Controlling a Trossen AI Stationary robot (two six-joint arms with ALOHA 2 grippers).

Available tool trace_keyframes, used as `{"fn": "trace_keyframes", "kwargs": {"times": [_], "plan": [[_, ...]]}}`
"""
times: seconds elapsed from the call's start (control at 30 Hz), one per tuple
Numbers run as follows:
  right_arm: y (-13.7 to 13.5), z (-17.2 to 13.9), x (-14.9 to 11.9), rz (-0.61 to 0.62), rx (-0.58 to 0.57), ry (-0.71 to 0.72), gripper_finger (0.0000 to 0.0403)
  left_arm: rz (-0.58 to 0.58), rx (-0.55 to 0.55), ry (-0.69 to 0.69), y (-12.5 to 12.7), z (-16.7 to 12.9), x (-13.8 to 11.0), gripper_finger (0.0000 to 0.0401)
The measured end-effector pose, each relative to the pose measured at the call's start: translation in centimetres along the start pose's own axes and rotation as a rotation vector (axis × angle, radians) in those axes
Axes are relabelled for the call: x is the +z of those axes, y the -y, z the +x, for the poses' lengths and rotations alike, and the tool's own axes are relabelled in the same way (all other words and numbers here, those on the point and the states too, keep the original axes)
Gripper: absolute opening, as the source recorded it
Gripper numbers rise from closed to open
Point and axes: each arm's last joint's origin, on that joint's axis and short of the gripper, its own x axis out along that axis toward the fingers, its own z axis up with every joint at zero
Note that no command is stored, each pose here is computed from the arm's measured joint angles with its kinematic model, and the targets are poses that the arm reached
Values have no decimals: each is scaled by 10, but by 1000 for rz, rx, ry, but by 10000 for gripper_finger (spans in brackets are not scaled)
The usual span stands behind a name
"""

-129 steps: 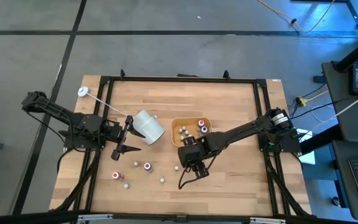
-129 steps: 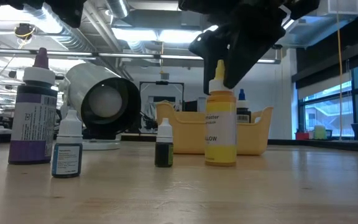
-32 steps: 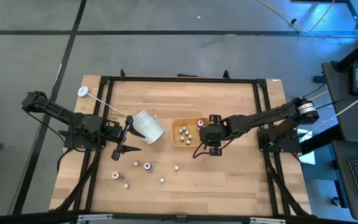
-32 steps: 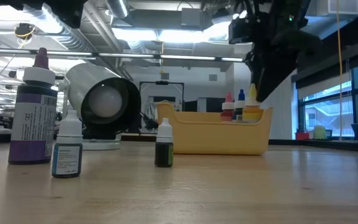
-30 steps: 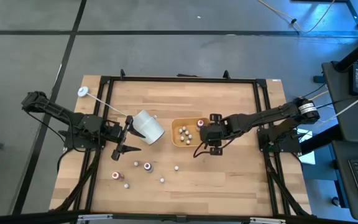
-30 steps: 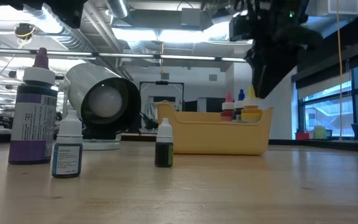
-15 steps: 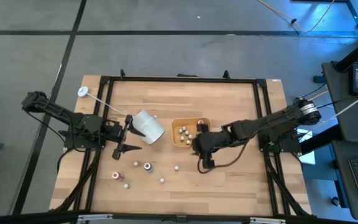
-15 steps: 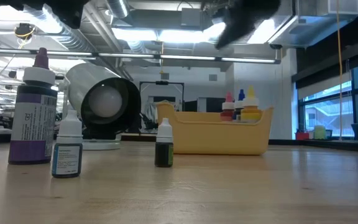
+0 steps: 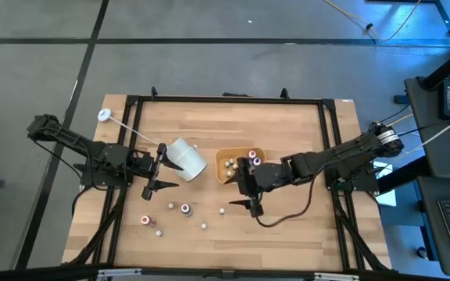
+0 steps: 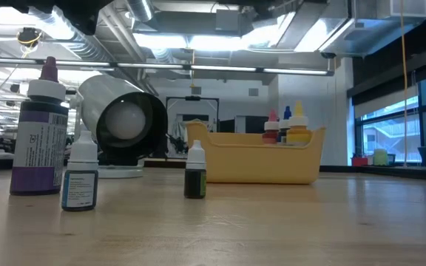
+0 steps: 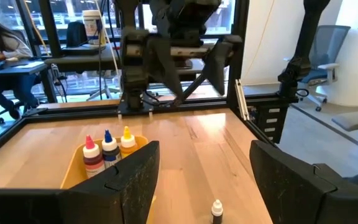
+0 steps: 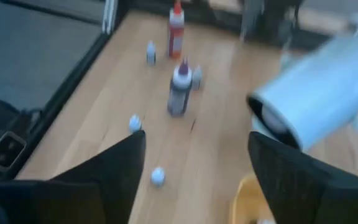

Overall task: Pick & Place food coloring
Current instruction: Put the small green food coloring bottle into the yellow bin

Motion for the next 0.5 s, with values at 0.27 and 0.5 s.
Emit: {"fn": "trace_keyframes", "kwargs": {"times": [0.27, 0.5], "plan": [[-13, -2, 17, -110, 21, 60, 302, 0, 0, 0, 0, 0, 0, 244], [-16, 52, -4, -144, 55, -171, 268, 0, 3, -1, 0, 0, 0, 241]]}}
